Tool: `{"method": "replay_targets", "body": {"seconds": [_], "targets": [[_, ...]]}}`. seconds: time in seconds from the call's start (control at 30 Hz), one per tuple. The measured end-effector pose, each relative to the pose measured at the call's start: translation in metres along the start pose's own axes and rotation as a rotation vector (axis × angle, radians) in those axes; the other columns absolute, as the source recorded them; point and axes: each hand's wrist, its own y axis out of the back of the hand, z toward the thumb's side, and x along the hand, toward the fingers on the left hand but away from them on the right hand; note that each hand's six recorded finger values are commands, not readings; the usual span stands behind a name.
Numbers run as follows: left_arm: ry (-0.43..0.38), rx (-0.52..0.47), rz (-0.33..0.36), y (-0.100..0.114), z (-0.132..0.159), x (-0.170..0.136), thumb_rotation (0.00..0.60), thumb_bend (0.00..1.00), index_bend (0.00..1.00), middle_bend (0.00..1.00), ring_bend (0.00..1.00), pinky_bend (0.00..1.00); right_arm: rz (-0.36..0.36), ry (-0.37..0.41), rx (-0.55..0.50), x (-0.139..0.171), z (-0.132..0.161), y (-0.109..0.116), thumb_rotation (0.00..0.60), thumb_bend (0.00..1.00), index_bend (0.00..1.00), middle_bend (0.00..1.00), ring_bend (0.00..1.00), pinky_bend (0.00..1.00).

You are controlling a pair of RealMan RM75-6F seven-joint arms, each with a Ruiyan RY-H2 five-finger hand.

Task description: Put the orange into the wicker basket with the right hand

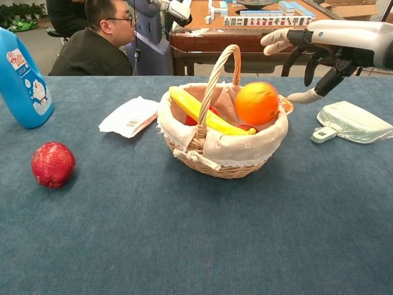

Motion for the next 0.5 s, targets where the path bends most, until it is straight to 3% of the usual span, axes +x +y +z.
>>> {"method": "replay_targets", "body": {"seconds": [0.23, 0.5], "targets": [[0.005, -0.001, 0.0, 0.0, -0.002, -0.001, 0.6, 0.17, 0.04, 0.0, 0.0, 0.08, -0.012, -0.032, 0.048, 0.011, -0.014, 0.003, 0.6, 0.25, 0.01, 0.06, 0.17, 0.44], [0.008, 0.001, -0.003, -0.001, -0.003, 0.002, 0.6, 0.17, 0.04, 0.0, 0.0, 0.08, -0.061, -0.139, 0.153, 0.058, -0.057, 0.004, 0.6, 0.25, 0.01, 0.11, 0.17, 0.44]]}}
